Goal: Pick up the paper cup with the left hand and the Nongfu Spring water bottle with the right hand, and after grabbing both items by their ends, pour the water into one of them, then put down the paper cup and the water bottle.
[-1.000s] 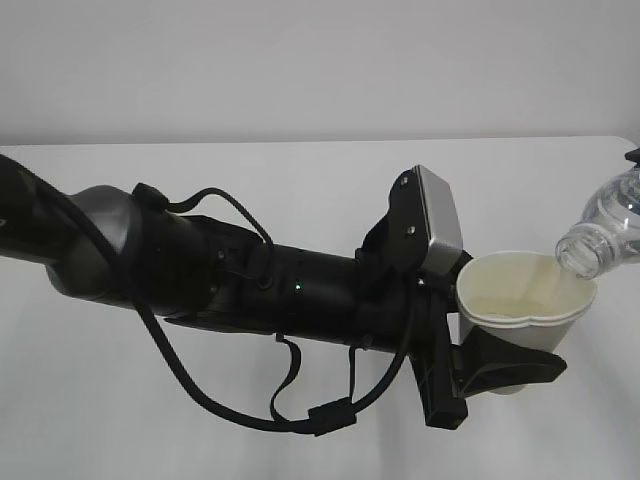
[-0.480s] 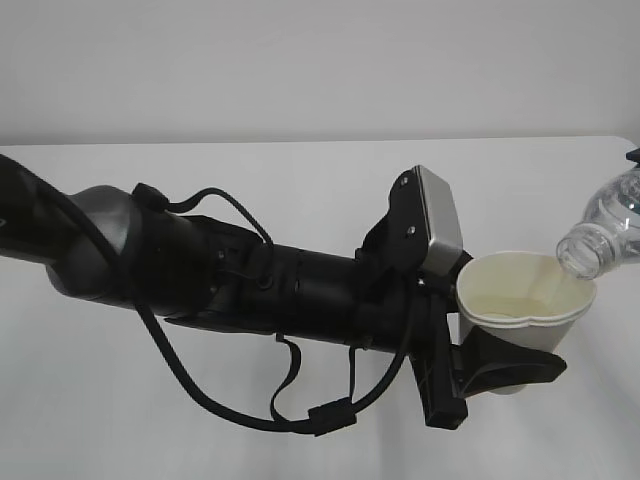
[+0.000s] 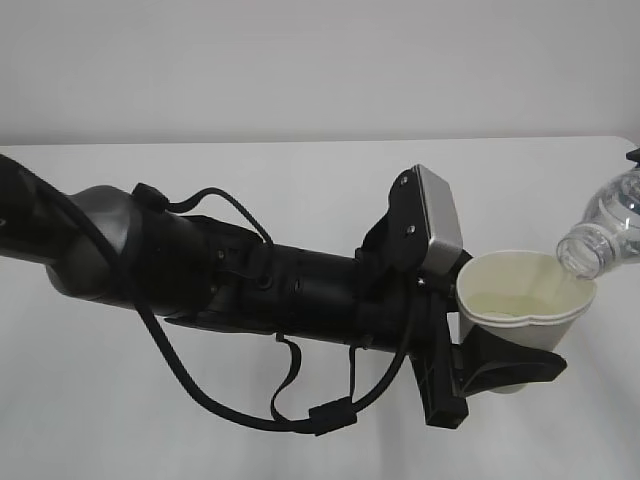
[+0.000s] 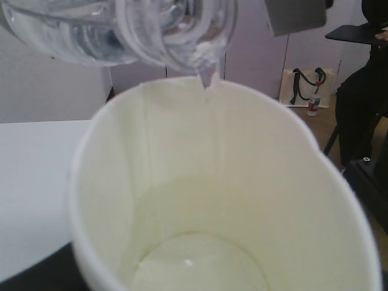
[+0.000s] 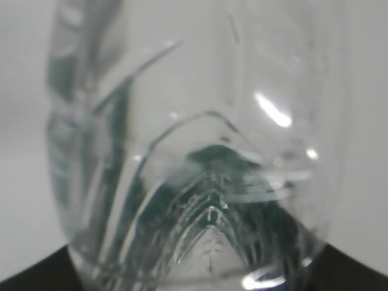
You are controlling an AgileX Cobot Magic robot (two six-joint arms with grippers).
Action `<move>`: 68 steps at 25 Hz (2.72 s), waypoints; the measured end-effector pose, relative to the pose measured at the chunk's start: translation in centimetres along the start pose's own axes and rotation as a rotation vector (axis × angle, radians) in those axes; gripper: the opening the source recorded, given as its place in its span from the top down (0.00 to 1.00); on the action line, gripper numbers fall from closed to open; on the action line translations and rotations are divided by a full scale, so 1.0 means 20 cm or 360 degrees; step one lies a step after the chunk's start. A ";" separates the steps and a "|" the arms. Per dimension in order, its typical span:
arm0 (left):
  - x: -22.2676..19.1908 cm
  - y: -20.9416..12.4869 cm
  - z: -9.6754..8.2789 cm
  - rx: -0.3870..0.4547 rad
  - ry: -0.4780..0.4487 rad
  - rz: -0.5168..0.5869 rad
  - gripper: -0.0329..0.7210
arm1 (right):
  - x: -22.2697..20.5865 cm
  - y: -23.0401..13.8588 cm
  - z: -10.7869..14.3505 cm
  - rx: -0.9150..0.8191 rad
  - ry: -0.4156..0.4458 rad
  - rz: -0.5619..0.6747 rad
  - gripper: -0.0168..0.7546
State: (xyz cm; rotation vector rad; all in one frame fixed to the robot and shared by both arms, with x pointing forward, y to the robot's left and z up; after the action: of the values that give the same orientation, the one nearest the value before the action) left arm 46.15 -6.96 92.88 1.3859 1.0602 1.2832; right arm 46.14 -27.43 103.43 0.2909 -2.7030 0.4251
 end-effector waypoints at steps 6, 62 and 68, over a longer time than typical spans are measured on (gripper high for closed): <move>0.00 0.00 0.00 0.0000 0.0000 0.0000 0.39 | 0.00 0.00 0.00 0.0022 0.0002 0.0002 0.46; 0.00 0.00 0.00 0.0000 0.0000 0.0000 0.40 | 0.00 0.00 0.00 0.0033 0.0000 0.0003 0.46; 0.00 0.00 0.00 0.0000 0.0000 0.0000 0.40 | 0.00 0.00 0.00 0.0033 0.0000 0.0003 0.46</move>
State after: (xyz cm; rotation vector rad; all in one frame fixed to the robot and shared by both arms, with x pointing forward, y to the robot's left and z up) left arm 46.15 -6.96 92.88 1.3859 1.0602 1.2832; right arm 46.16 -27.45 103.48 0.2941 -2.7008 0.4542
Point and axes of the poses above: a point on each arm's last joint axis where the gripper is mounted, x pointing back along that axis away from the gripper, z along the wrist's bending axis when the last joint is at zero, y = z × x, the point moved 2 cm from there along -x, pointing out along that axis toward the gripper, and after that the axes turned 1 degree about x, right-handed, at the moved point
